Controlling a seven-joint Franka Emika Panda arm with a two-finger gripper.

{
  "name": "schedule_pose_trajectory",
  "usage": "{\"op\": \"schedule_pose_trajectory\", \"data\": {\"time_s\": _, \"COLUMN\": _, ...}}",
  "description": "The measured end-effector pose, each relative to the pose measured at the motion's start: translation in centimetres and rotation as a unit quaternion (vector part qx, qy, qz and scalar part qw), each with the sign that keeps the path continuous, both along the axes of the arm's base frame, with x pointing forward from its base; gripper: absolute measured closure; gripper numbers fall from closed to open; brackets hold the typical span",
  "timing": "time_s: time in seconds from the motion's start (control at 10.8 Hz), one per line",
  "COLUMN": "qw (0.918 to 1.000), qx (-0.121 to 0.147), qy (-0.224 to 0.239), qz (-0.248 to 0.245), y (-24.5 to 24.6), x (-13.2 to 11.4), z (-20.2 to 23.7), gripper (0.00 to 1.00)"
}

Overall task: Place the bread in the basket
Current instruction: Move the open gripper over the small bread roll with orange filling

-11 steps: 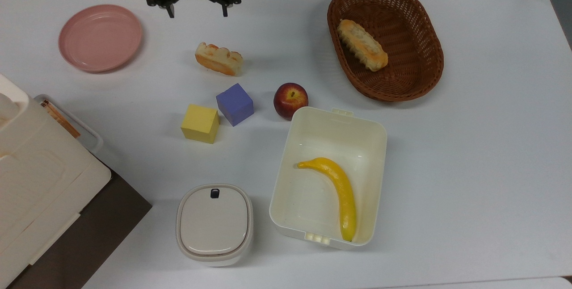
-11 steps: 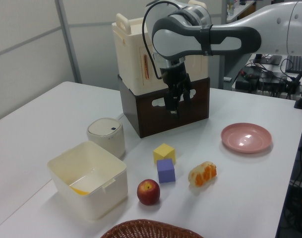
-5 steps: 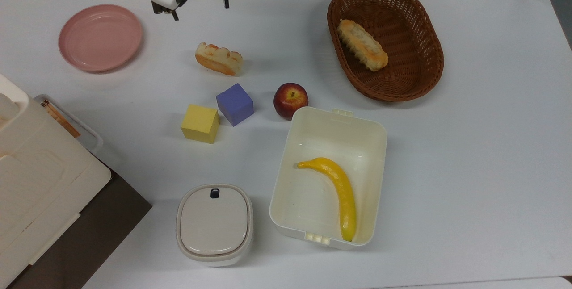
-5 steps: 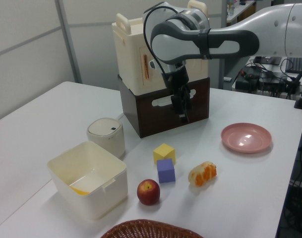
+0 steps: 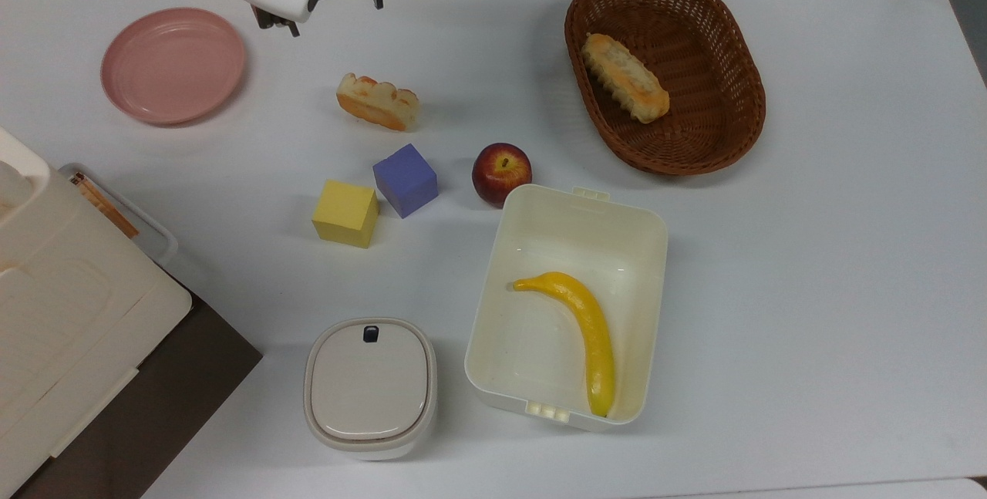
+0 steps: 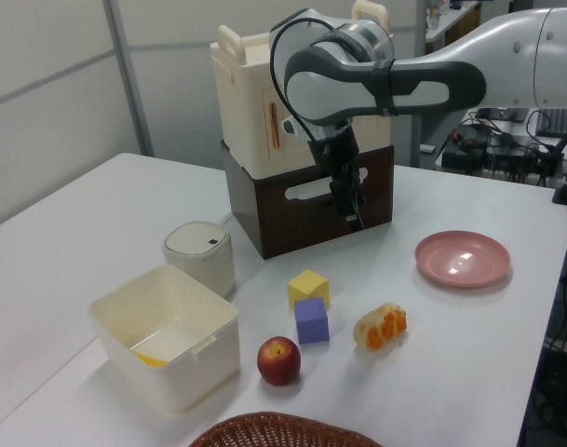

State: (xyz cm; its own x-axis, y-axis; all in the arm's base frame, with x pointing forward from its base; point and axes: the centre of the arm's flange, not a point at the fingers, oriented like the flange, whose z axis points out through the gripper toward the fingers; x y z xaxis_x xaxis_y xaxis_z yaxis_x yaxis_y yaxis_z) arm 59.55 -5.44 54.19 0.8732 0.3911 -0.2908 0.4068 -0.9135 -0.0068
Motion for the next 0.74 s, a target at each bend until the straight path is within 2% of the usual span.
{"op": "schedule_pose_trajectory", "data": {"time_s": 0.28, "qw": 0.999, "qx": -0.002, "qy": 0.02, "qz": 0.04, "y": -0.3, "x": -0.9, "z": -1.0, "gripper": 0.0}}
{"op": "schedule_pose_trajectory", "data": {"time_s": 0.56, "qw": 0.9957, "qx": 0.007, "qy": 0.019, "qz": 0.091, "y": -0.2, "x": -3.2, "z": -3.0, "gripper": 0.0}}
{"op": "schedule_pose_trajectory", "data": {"time_s": 0.74, "qw": 0.9912, "qx": 0.003, "qy": 0.033, "qz": 0.128, "y": -0.3, "x": -4.5, "z": -5.6, "gripper": 0.0}}
